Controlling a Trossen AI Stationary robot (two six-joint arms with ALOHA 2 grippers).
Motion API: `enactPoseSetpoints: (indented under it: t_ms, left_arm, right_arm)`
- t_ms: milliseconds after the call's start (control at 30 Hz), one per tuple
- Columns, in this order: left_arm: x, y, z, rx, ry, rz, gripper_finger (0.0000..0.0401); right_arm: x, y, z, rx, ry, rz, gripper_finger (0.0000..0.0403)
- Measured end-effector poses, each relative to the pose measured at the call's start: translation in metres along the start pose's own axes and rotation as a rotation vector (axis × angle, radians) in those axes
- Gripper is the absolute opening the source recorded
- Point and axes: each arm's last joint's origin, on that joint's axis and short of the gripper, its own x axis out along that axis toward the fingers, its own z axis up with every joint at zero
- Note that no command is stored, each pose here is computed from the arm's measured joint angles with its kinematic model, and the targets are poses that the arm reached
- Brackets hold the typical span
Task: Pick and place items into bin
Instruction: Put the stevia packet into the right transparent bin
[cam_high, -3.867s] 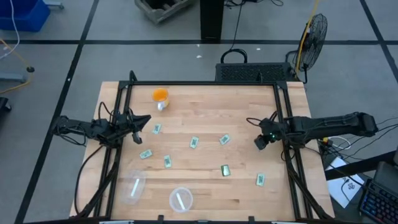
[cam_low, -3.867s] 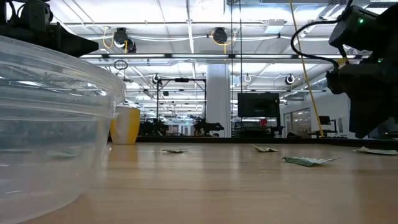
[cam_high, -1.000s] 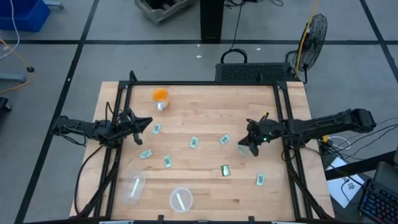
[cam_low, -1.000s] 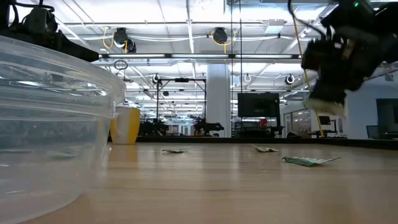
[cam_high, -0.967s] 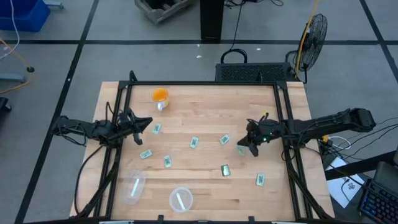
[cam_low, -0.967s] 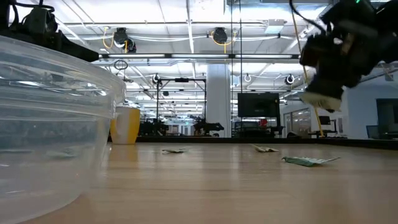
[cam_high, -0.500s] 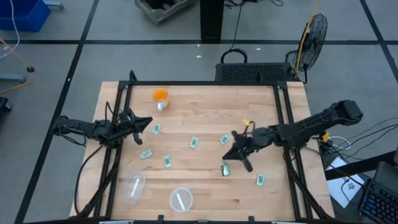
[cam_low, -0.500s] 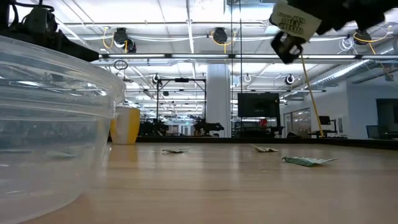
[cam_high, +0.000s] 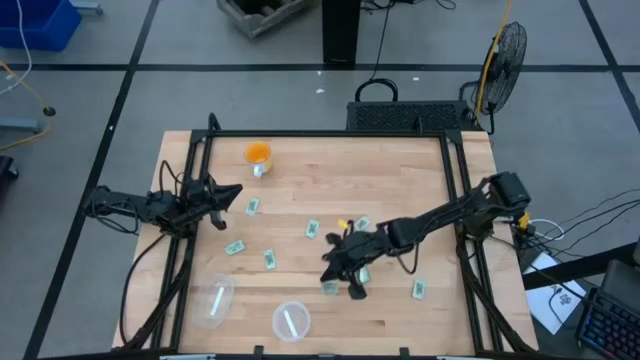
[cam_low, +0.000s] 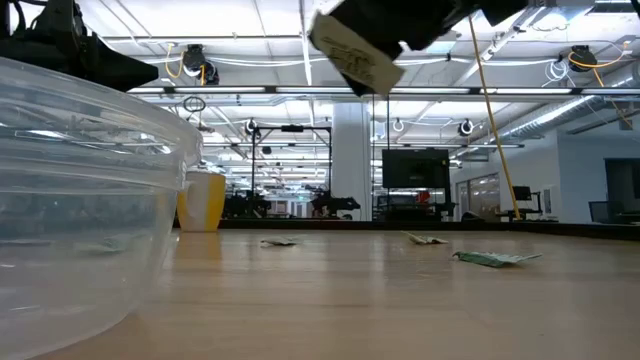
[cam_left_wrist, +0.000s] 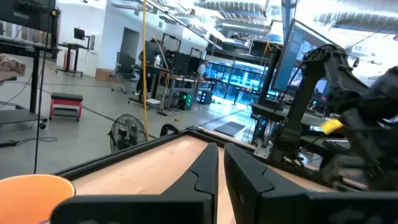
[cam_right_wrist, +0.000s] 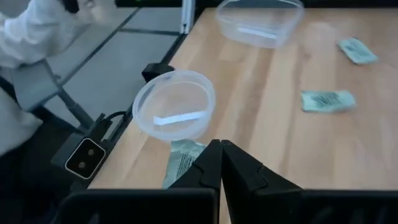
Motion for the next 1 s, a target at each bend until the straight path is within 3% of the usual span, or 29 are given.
enactPoseSetpoints:
  t_ms: [200, 400, 600, 833, 1000]
  left_arm:
    - [0.000, 0.000, 0.002, -0.032, -0.020, -0.003, 0.0030]
    - [0.000, -0.001, 0.004, -0.119, -0.031, -0.015, 0.0030]
    - [0.000, -0.001, 0.004, -0.154, -0.030, -0.016, 0.0030]
    - [0.000, -0.001, 0.004, -0.154, -0.031, -0.015, 0.0031]
    - [0.000, -0.001, 0.004, -0.153, -0.031, -0.016, 0.0031]
  right_arm:
    - [0.020, 0.027, 0.031, -0.152, -0.159, 0.073, 0.0000]
    - [0.040, 0.034, 0.032, -0.196, -0.355, 0.107, 0.0000]
    - [0.075, 0.013, 0.002, -0.194, -0.332, 0.056, 0.0000]
    - [0.080, -0.010, -0.003, -0.142, -0.343, -0.013, 0.0000]
    - [0.081, -0.004, -0.006, -0.131, -0.307, 0.092, 0.0000]
